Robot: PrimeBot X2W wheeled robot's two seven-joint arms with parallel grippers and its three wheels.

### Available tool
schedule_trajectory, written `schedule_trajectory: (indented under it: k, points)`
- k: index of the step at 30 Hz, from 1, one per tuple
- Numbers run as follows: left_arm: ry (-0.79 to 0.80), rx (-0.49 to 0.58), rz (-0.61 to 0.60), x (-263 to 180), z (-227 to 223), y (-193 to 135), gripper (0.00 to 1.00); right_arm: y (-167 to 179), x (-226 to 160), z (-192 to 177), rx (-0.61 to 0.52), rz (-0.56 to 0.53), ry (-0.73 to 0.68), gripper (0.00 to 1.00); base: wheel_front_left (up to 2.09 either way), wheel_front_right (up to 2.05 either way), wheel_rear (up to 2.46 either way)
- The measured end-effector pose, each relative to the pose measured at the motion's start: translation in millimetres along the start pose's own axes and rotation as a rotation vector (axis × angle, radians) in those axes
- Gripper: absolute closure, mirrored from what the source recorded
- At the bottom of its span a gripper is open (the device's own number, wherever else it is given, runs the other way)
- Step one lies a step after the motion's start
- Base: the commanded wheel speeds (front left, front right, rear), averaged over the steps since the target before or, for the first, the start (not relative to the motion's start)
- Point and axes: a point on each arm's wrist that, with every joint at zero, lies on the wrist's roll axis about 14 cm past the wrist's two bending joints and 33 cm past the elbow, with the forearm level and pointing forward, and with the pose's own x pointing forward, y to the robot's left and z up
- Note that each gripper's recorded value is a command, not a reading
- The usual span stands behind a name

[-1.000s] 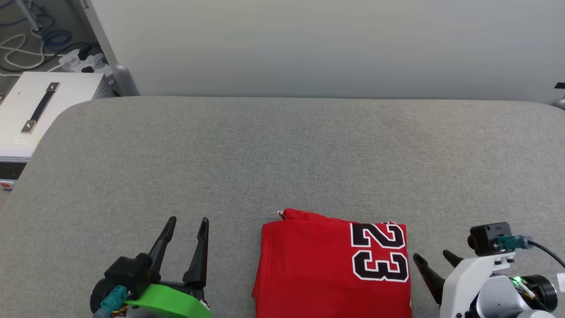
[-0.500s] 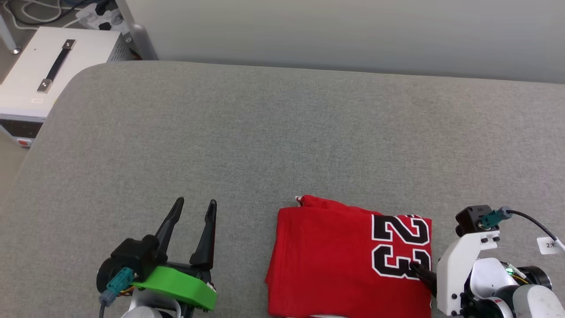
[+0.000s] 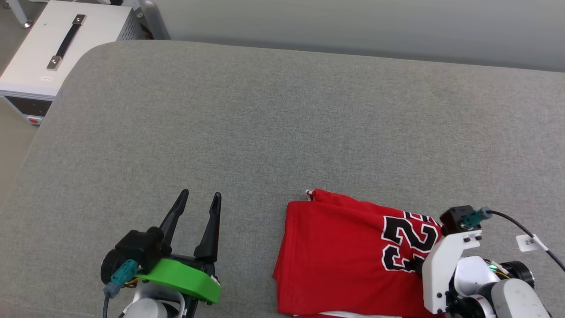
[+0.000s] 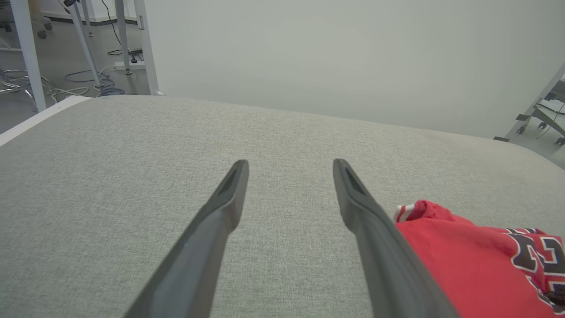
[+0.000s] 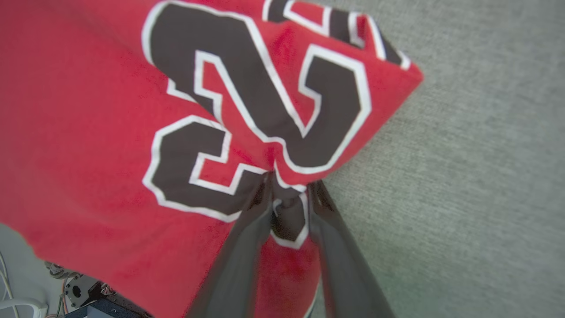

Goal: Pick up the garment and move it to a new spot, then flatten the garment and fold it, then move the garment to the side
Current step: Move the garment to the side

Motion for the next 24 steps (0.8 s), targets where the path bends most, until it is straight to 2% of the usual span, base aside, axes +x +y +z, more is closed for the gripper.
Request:
schedule_trajectory:
  k: [8,17,24]
  points:
    - [-0.003,-0.021,-0.04,2,1,-12,0.0,-10,-16,19,-0.113,-0.049,-0.132,1.0,0.0,0.0,0.0]
    - [0.018,-0.033,-0.162,3,-5,-46,0.0,-38,-61,19,-0.321,-0.151,-0.191,1.0,0.0,0.0,0.0]
    - [0.026,-0.049,-0.313,11,-8,-95,0.0,-96,-110,11,-0.425,-0.314,-0.153,1.0,0.0,0.0,0.0]
